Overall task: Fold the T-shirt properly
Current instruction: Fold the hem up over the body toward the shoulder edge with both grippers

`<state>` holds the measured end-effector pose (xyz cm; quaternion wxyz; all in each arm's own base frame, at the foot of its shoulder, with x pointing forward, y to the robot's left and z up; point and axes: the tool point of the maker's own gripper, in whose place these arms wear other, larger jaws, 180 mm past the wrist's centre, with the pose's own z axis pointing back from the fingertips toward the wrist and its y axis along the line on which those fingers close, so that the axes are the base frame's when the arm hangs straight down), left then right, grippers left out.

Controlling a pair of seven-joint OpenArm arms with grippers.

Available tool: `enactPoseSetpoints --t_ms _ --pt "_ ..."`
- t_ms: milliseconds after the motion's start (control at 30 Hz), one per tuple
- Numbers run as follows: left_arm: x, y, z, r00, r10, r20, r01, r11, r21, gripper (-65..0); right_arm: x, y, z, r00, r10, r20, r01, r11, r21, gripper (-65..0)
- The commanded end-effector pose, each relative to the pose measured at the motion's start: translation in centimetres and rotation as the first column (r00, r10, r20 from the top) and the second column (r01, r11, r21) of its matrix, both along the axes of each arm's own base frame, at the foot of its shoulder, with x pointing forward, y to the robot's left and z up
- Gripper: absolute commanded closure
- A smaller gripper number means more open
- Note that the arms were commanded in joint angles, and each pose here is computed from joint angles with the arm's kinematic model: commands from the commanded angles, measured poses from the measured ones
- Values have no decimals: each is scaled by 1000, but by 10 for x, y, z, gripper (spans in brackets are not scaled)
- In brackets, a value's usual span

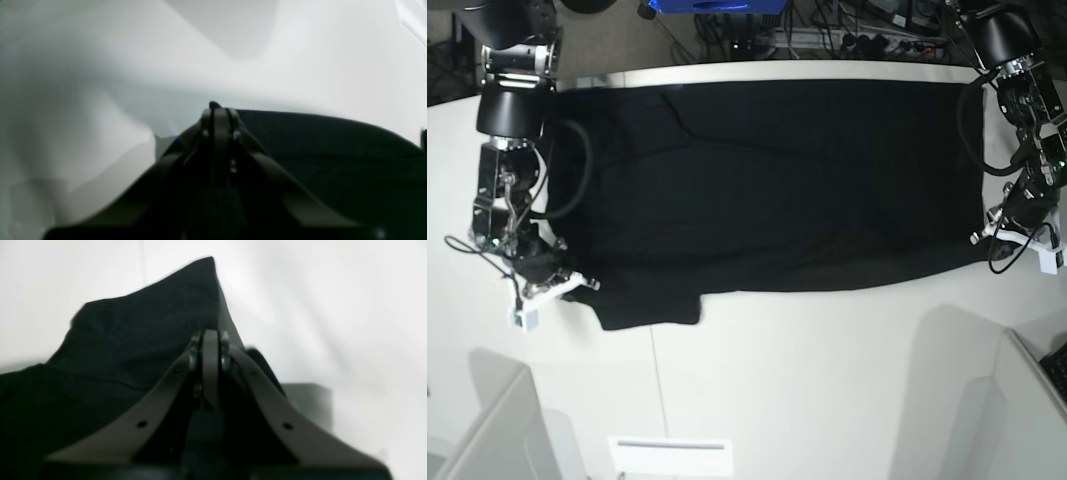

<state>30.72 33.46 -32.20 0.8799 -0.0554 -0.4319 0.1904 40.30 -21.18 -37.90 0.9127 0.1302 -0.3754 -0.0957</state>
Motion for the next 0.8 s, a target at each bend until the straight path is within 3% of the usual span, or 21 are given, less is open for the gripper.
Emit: enactPoseSetpoints --t_ms 0,233,767 --pt "5 4 17 999 -8 52 7 1000 26 0 14 -8 27 997 -14 82 14 1000 -5 0" --pt "-11 -3 16 999 -39 29 37 998 60 0 -8 -14 39 997 -13 80 14 1000 -20 0" --pt "-32 -13 14 997 -72 -1 72 993 89 0 -35 -19 21 1000 -17 6 17 1000 -19 0"
